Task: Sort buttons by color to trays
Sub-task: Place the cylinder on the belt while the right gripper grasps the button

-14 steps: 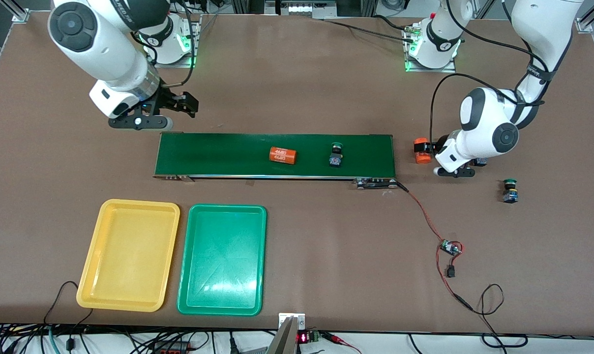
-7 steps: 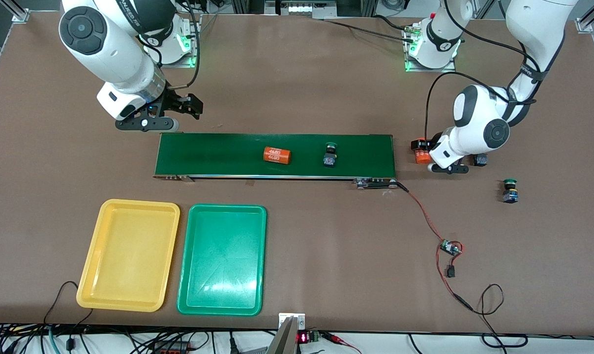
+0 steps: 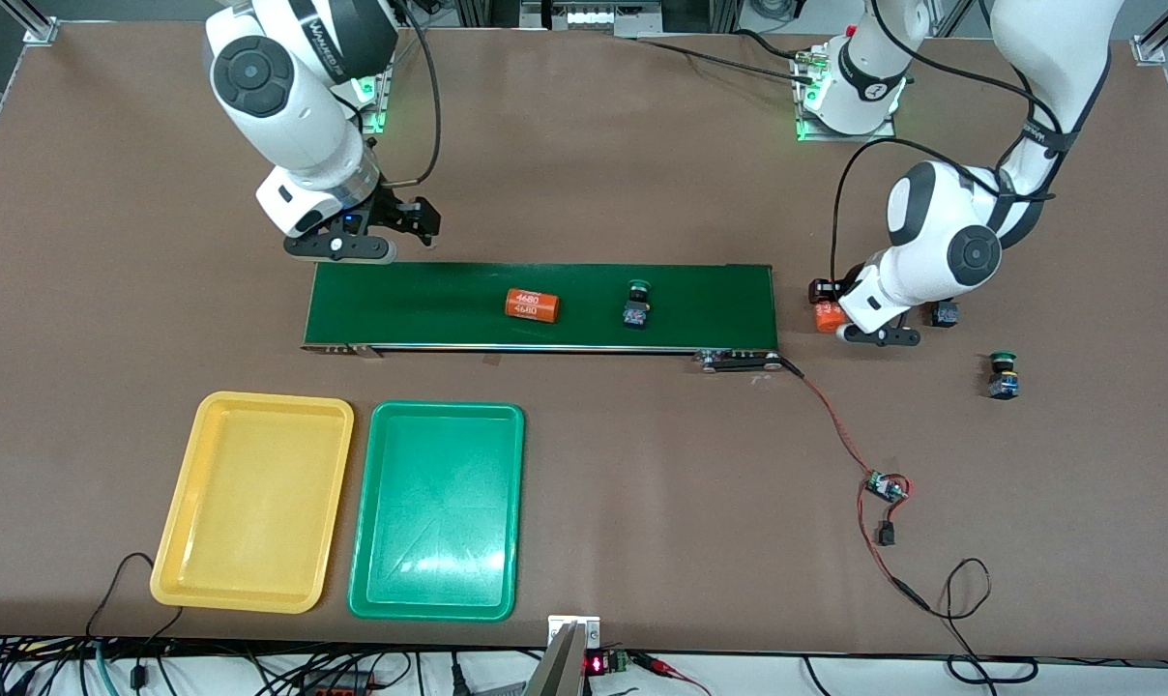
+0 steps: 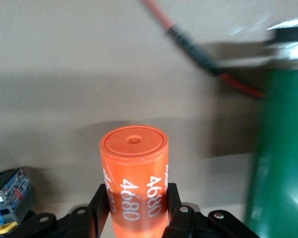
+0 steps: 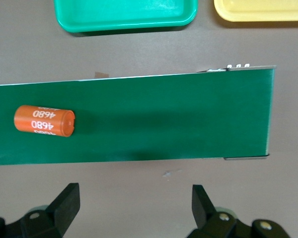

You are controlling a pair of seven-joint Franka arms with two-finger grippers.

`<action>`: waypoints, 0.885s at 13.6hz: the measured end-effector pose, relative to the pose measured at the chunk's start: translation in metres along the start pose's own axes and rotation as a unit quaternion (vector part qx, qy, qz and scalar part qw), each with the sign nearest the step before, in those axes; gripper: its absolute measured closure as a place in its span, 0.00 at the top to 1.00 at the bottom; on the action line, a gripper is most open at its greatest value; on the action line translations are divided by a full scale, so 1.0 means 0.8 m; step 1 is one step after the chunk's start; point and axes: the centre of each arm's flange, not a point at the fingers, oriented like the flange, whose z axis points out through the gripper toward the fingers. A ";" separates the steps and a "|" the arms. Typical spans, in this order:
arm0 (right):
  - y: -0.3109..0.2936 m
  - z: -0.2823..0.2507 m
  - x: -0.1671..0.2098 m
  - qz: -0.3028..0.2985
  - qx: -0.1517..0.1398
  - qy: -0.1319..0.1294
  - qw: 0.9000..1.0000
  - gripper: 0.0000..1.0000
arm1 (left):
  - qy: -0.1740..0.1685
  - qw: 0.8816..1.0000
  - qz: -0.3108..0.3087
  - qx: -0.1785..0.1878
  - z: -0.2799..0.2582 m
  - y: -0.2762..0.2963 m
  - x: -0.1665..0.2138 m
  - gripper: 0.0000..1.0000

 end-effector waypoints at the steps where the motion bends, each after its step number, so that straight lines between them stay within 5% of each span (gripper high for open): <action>1: -0.001 0.002 -0.001 0.002 0.000 0.001 1.000 1.00 | 0.002 1.000 0.015 0.003 -0.021 0.017 0.004 0.50; 4: 0.003 0.001 0.002 0.006 0.001 0.002 1.000 1.00 | 0.001 0.994 0.107 0.010 -0.068 0.051 0.010 0.50; 7: 0.003 0.002 0.001 0.010 0.001 0.002 1.000 1.00 | -0.003 0.976 0.216 0.011 -0.068 0.068 0.007 0.50; 12: -0.040 0.013 -0.027 0.013 -0.001 0.005 1.000 1.00 | -0.011 0.922 0.388 0.013 -0.062 0.101 -0.001 0.50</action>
